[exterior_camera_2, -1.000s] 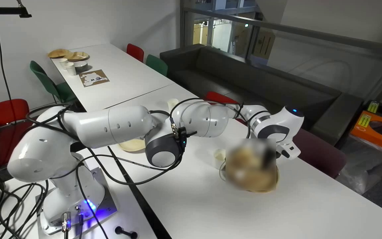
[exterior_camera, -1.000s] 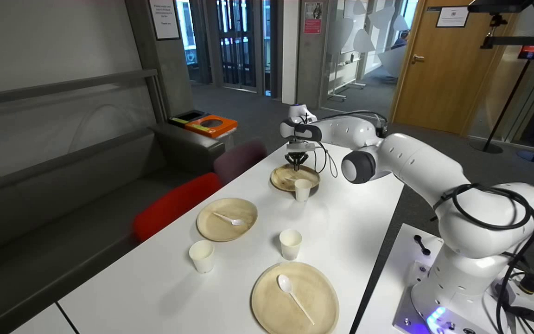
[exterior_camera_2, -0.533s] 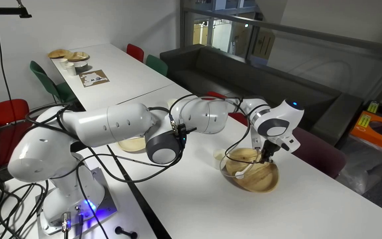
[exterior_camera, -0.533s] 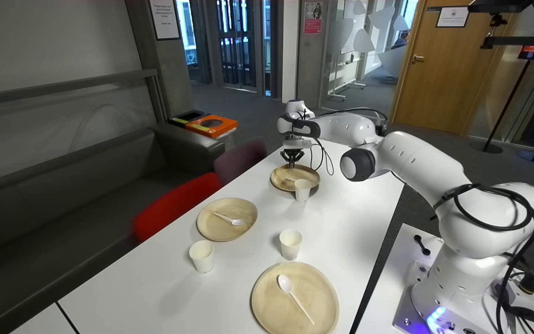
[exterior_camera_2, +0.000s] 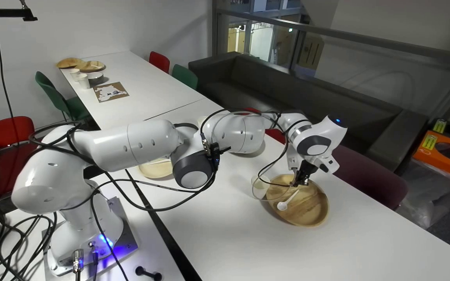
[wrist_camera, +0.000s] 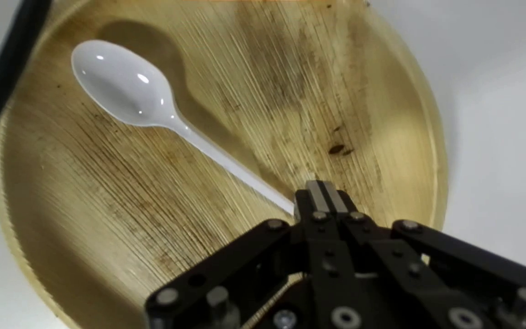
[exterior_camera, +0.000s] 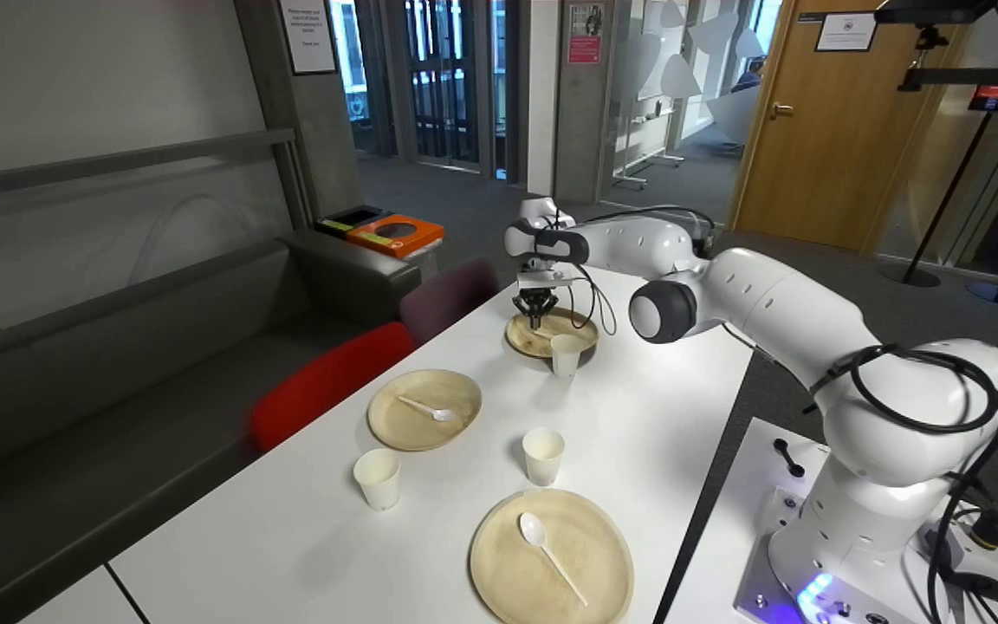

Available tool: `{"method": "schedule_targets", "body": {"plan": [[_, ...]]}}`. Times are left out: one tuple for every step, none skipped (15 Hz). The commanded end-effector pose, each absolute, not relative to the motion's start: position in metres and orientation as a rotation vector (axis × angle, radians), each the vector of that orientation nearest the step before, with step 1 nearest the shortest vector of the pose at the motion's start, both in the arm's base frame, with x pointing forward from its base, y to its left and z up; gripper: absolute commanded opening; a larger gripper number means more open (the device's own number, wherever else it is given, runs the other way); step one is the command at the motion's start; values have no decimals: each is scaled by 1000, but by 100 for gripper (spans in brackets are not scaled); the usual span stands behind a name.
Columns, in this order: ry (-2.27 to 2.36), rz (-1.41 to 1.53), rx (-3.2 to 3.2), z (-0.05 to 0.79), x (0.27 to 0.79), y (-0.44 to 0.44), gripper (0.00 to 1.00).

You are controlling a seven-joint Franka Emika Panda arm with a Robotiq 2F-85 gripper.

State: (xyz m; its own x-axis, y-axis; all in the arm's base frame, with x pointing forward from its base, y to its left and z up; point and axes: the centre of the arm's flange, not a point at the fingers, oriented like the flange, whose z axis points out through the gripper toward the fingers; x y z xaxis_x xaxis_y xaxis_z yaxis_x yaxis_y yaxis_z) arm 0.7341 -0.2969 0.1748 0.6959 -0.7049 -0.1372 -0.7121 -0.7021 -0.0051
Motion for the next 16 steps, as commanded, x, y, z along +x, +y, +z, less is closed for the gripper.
{"method": "schedule_targets", "body": {"plan": [[1174,285,-2822,173,755,-310,0],[1181,300,-2819,172,754,-312,0],[1191,318,-2812,170,753,-314,0],[1195,348,-2808,169,751,-316,0],[1201,364,-2802,167,751,-318,0],[1206,377,-2795,165,751,-321,0],[1211,386,-2790,164,749,-323,0],[1215,407,-2785,163,748,-324,0],[1222,412,-2782,161,748,-327,0],[1228,415,-2779,160,748,-329,0],[1231,430,-2774,158,746,-330,0],[1237,437,-2771,156,746,-331,0],[1239,441,-2770,155,745,-331,0],[1242,443,-2770,153,745,-332,0],[1244,452,-2767,152,745,-332,0],[1245,455,-2766,151,744,-333,0]]}}
